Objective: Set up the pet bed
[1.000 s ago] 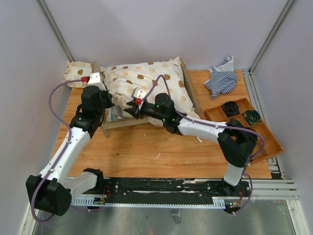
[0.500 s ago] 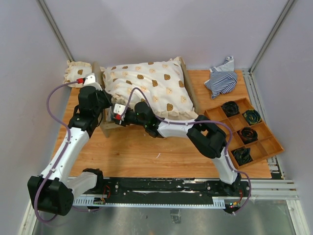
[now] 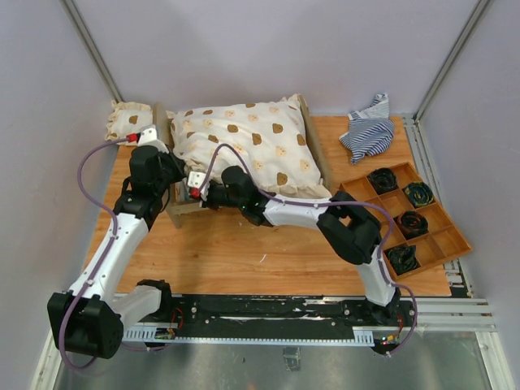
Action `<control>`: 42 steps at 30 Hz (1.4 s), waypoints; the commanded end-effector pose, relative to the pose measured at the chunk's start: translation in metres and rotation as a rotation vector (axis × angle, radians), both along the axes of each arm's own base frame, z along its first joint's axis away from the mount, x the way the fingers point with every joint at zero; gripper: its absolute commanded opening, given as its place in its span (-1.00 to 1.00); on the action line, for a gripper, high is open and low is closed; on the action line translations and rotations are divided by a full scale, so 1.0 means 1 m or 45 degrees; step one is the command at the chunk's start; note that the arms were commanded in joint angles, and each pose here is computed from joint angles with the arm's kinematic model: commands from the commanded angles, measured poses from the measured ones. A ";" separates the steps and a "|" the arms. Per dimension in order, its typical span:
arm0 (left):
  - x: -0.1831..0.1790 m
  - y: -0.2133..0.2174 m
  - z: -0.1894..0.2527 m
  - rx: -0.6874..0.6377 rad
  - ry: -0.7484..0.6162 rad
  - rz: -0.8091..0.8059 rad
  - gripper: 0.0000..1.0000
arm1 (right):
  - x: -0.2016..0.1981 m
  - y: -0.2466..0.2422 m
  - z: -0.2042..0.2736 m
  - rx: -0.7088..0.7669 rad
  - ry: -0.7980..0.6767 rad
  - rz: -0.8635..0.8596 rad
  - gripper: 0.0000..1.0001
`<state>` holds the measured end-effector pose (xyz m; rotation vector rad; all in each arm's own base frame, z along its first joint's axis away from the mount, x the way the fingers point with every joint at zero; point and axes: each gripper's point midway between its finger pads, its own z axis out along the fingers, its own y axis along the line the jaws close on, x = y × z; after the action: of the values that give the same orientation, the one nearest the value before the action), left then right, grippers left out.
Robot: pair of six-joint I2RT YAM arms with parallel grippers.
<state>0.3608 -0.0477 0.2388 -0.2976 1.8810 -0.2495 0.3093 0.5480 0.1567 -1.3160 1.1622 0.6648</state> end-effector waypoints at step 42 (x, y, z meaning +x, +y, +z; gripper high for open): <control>0.022 0.053 -0.028 0.042 0.019 0.055 -1.00 | -0.024 -0.006 -0.023 -0.434 -0.625 0.084 0.14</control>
<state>0.3691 -0.0125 0.2119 -0.3263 1.9030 -0.2321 0.2543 0.5346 0.1215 -1.6555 0.9883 0.4197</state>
